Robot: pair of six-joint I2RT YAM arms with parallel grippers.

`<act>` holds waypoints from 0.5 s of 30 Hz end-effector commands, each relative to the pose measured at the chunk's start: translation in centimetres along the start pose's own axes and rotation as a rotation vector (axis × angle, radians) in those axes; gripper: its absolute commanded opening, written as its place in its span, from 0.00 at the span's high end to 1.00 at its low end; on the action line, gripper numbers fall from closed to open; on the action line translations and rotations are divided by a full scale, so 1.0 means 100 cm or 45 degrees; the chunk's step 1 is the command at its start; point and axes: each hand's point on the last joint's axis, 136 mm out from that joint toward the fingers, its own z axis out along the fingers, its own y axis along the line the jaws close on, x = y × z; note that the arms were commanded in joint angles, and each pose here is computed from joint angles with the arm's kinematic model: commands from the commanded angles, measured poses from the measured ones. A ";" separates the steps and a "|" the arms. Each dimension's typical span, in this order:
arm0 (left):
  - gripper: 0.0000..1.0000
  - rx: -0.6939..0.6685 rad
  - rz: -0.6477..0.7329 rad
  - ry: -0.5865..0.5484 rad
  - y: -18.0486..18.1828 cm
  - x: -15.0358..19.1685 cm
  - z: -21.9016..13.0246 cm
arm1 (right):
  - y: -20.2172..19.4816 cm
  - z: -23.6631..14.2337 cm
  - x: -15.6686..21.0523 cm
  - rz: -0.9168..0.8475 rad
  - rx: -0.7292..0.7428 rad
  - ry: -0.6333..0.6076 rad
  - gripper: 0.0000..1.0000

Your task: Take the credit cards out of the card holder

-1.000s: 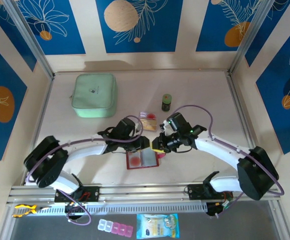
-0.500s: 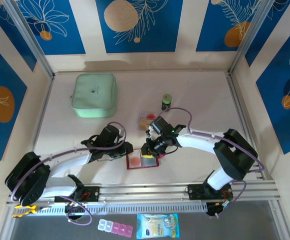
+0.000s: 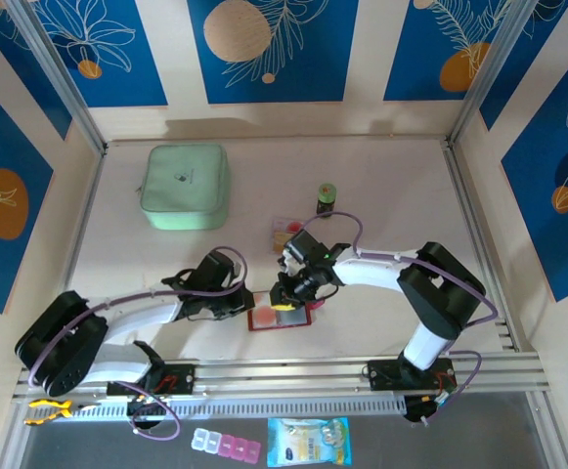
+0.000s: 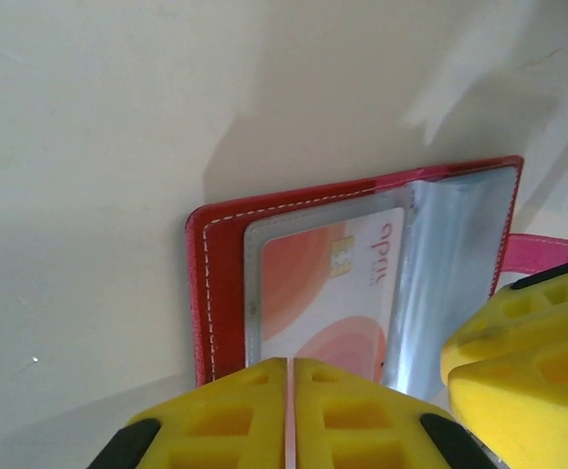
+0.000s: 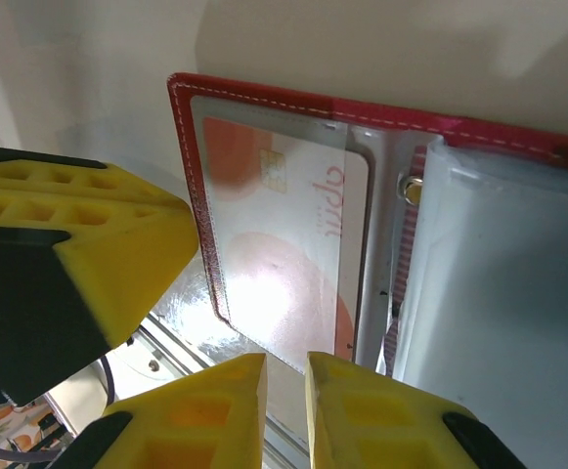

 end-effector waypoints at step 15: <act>0.93 -0.093 -0.012 0.078 0.024 0.012 0.008 | -0.002 0.013 -0.005 0.005 0.041 0.030 0.79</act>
